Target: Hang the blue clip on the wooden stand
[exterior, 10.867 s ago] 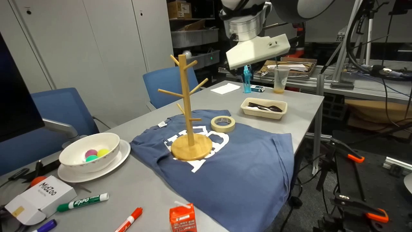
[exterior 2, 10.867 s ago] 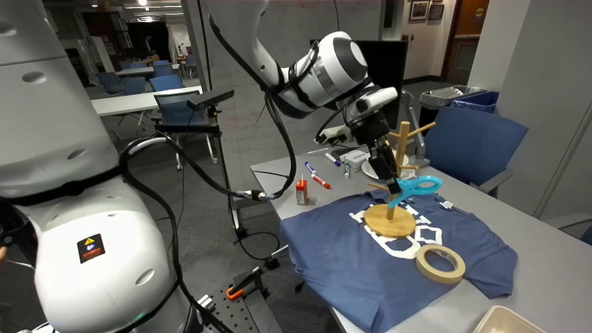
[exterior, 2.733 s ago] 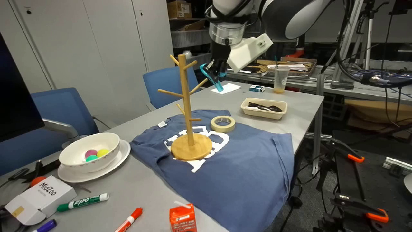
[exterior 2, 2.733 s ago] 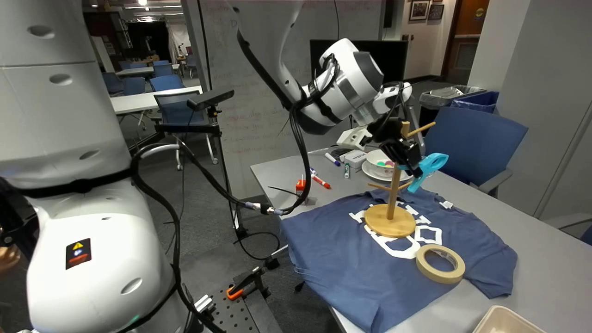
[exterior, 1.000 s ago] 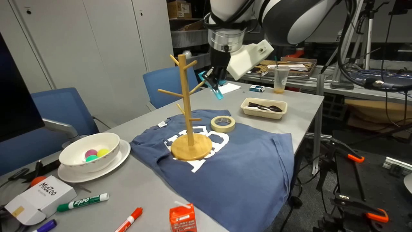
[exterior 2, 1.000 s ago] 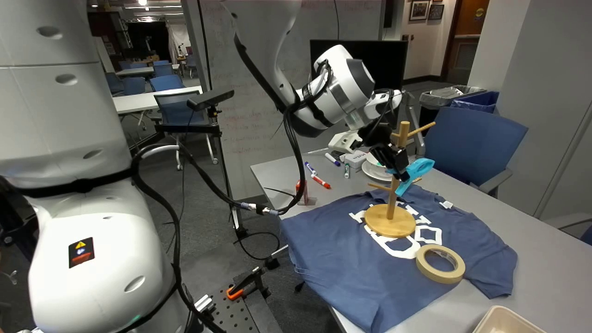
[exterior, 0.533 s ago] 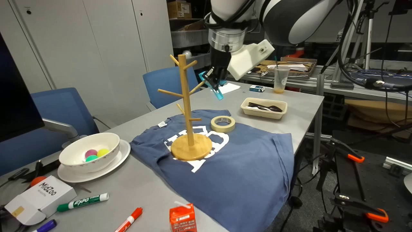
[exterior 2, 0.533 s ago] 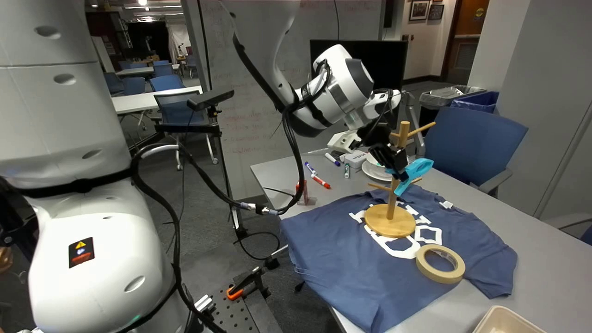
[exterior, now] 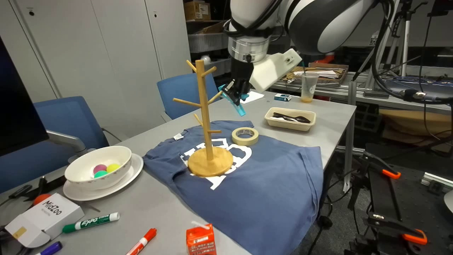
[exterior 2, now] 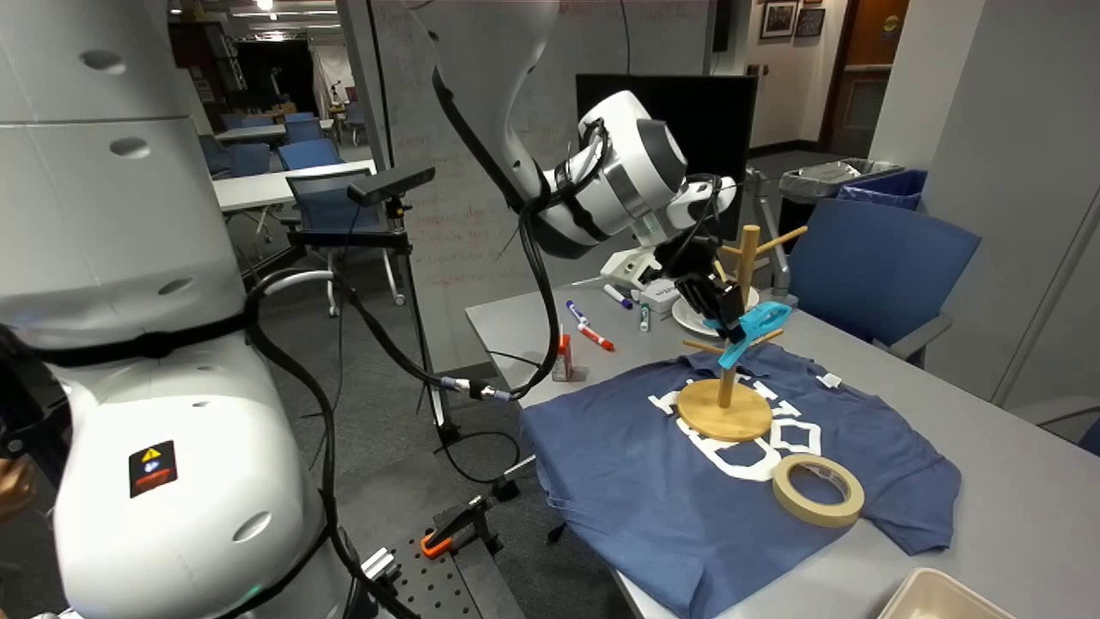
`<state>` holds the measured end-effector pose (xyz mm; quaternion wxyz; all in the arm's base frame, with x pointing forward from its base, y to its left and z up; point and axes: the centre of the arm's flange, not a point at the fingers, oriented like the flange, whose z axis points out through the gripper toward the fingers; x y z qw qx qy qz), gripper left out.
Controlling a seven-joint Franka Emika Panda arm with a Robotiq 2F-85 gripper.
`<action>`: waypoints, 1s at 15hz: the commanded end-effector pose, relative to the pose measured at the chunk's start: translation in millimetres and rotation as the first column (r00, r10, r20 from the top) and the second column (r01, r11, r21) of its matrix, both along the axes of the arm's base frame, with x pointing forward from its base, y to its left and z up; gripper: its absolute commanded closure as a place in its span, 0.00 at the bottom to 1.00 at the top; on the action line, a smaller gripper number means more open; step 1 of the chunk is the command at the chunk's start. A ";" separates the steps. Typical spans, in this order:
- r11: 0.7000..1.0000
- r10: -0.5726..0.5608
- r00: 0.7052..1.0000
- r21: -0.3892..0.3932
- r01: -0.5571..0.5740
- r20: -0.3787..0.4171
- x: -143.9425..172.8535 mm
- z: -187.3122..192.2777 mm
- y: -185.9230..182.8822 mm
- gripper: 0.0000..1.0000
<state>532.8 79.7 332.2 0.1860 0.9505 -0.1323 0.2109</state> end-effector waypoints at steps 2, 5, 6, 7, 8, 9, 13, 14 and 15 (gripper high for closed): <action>1.000 0.011 1.000 0.027 -0.011 -0.011 3.2 -2.7 4.6 0.94; 1.000 -0.002 1.000 0.007 0.002 -0.003 3.1 -0.9 1.3 0.94; 1.000 -0.007 1.000 0.001 0.007 0.001 3.3 0.4 -0.3 0.94; 1.000 -0.012 1.000 -0.012 0.012 0.007 3.8 2.2 -2.5 0.94; 1.000 -0.011 1.000 -0.019 0.011 0.010 4.2 3.2 -3.6 0.94; 1.000 -0.010 1.000 -0.028 0.011 0.016 5.2 4.2 -4.3 0.94; 0.998 -0.006 0.999 -0.061 0.008 0.040 11.2 10.1 -7.5 0.94; 0.998 -0.006 0.999 -0.064 0.009 0.046 12.7 11.8 -8.1 0.94; 0.998 -0.005 0.999 -0.062 0.008 0.050 14.3 13.0 -8.1 0.94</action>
